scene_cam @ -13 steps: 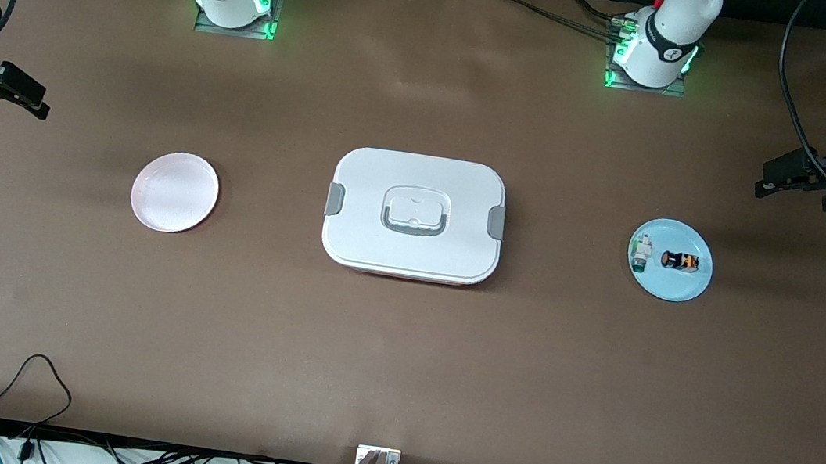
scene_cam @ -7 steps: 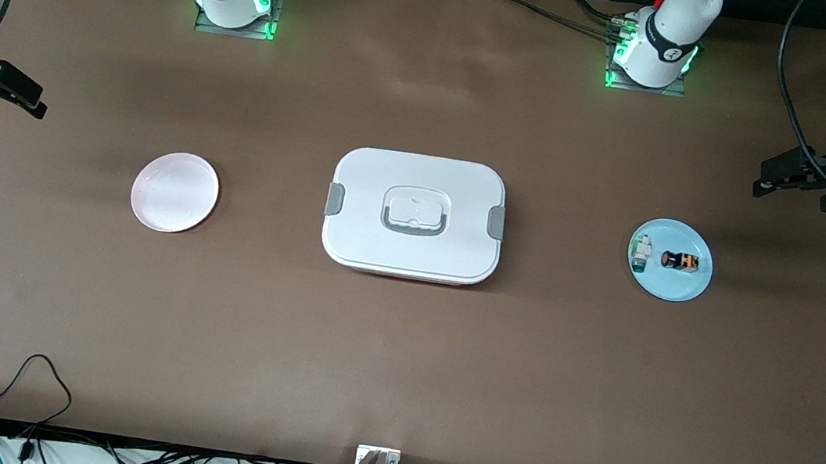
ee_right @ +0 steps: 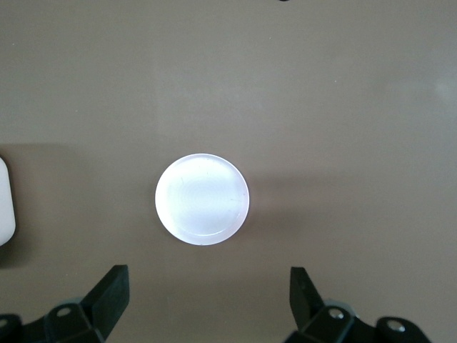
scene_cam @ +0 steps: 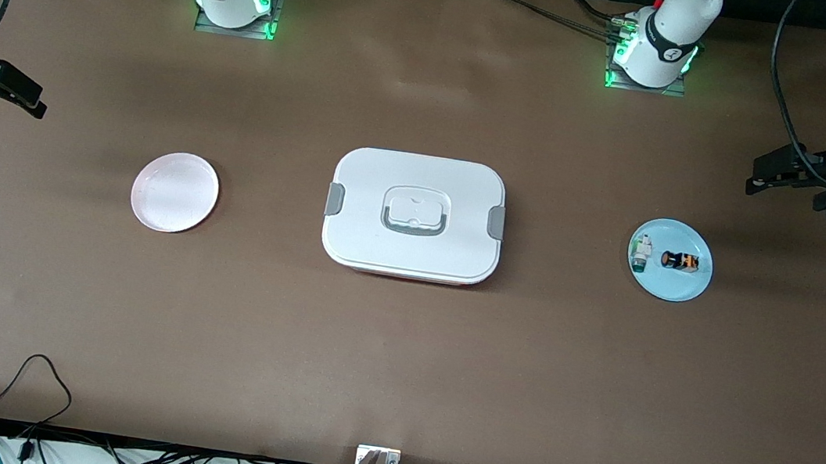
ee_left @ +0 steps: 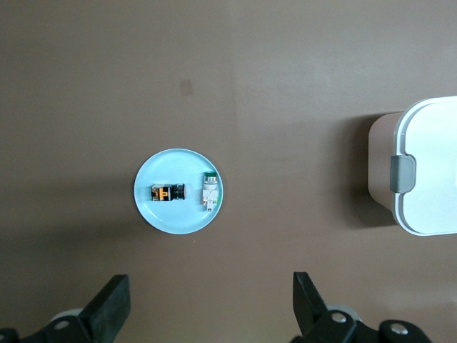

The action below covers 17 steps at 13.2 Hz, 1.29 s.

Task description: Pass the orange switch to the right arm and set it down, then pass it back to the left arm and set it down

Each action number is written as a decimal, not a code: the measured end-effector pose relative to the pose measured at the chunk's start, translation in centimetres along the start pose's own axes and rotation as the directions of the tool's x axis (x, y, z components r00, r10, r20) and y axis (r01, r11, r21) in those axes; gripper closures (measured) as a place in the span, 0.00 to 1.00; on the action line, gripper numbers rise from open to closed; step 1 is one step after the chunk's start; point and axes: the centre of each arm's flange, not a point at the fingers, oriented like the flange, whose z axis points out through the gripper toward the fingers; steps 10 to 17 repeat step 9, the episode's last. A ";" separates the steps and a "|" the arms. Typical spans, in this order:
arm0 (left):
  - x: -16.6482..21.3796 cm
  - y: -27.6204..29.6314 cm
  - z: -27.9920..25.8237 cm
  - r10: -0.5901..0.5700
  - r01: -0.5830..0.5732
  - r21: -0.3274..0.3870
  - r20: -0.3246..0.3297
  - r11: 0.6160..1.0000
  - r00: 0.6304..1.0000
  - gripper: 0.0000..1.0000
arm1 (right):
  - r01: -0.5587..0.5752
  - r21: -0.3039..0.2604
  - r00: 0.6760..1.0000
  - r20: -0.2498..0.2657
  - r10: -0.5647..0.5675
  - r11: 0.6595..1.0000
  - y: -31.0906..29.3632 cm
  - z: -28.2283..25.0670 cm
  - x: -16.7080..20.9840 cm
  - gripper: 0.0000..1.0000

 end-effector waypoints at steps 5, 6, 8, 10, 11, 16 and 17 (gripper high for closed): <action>0.0 -1.1 -0.1 0.037 -0.038 0.023 0.001 0.999 0.999 0.00 | 0.000 0.000 1.000 0.005 0.000 1.000 0.0 0.0 -0.1 0.00; 0.0 -1.4 -0.1 0.036 -0.036 0.023 0.000 0.999 0.999 0.00 | 0.000 0.000 1.000 0.005 0.000 1.000 0.0 0.0 -0.1 0.00; 0.0 -1.4 -0.1 0.036 -0.036 0.024 0.001 0.999 0.999 0.00 | 0.000 0.000 1.000 0.007 0.000 1.000 0.0 0.1 -0.1 0.00; 0.0 -1.3 -0.1 0.037 -0.037 0.024 0.001 0.999 0.999 0.00 | 0.000 0.000 1.000 0.007 0.000 1.000 0.0 0.1 -0.1 0.00; 0.0 -1.3 -0.1 0.037 -0.037 0.024 0.001 0.999 0.999 0.00 | 0.000 0.000 1.000 0.007 0.000 1.000 0.0 0.1 -0.1 0.00; 0.0 -1.3 -0.1 0.037 -0.037 0.024 0.001 0.999 0.999 0.00 | 0.000 0.000 1.000 0.007 0.000 1.000 0.0 0.1 -0.1 0.00; 0.0 -1.3 -0.1 0.037 -0.037 0.024 0.001 0.999 0.999 0.00 | 0.000 0.000 1.000 0.007 0.000 1.000 0.0 0.1 -0.1 0.00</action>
